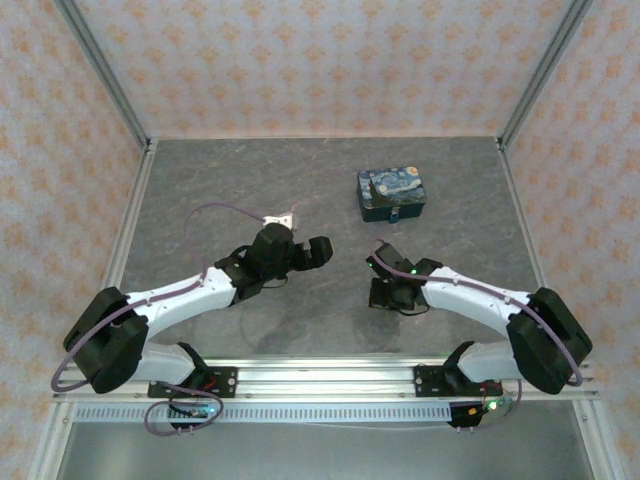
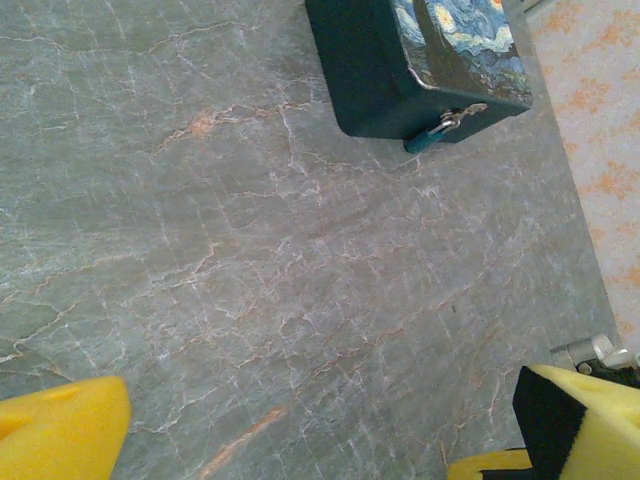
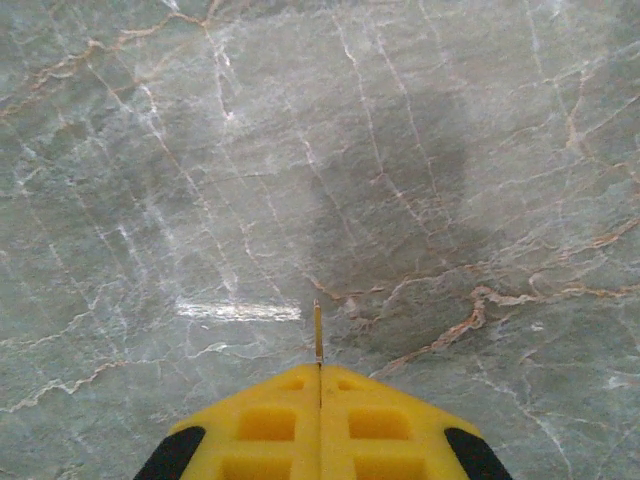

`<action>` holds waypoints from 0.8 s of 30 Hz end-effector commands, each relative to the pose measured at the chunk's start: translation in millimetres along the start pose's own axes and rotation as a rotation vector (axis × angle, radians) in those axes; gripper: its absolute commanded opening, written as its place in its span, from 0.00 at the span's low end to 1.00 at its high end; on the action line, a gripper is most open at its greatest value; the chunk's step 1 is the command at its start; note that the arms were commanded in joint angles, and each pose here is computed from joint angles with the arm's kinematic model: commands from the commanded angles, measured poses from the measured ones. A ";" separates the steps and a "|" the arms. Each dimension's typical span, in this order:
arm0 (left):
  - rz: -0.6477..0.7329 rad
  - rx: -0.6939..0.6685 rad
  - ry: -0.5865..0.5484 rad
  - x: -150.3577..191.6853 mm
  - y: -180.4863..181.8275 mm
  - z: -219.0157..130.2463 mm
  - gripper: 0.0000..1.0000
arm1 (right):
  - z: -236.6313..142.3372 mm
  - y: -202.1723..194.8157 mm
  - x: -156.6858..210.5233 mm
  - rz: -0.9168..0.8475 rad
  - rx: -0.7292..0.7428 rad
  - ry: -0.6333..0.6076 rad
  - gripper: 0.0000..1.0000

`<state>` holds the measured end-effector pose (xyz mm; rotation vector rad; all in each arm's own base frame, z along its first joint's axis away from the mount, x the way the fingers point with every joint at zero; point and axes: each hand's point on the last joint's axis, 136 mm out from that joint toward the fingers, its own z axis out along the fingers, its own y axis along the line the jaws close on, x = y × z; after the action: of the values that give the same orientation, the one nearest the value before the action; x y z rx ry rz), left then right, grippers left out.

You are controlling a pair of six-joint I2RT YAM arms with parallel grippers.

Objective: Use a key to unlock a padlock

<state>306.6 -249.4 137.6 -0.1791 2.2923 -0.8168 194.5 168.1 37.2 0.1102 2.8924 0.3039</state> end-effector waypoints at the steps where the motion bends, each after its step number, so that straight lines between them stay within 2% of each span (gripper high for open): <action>1: -0.038 0.060 -0.035 -16.6 -23.9 -10.0 1.00 | -7.3 8.2 -6.9 -0.008 -0.046 -0.050 0.00; 5: -0.082 0.178 -0.040 -24.4 -47.1 -13.9 1.00 | -20.8 33.1 -19.5 -0.065 -0.186 -0.126 0.00; 13: -0.064 0.433 -0.119 -50.9 -95.4 -46.4 0.96 | -86.9 87.9 -55.4 -0.219 -0.578 -0.346 0.00; 19: -0.035 0.552 -0.145 -62.7 -118.9 -66.8 0.94 | -143.7 112.1 -77.0 -0.278 -0.886 -0.418 0.00; 24: -0.003 0.632 -0.127 -64.8 -137.5 -76.1 0.89 | -182.6 125.6 -76.1 -0.367 -1.029 -0.451 0.00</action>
<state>298.9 -290.2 263.7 -0.0308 1.9183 -1.3424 246.2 234.2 206.4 -0.2641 2.1454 1.2609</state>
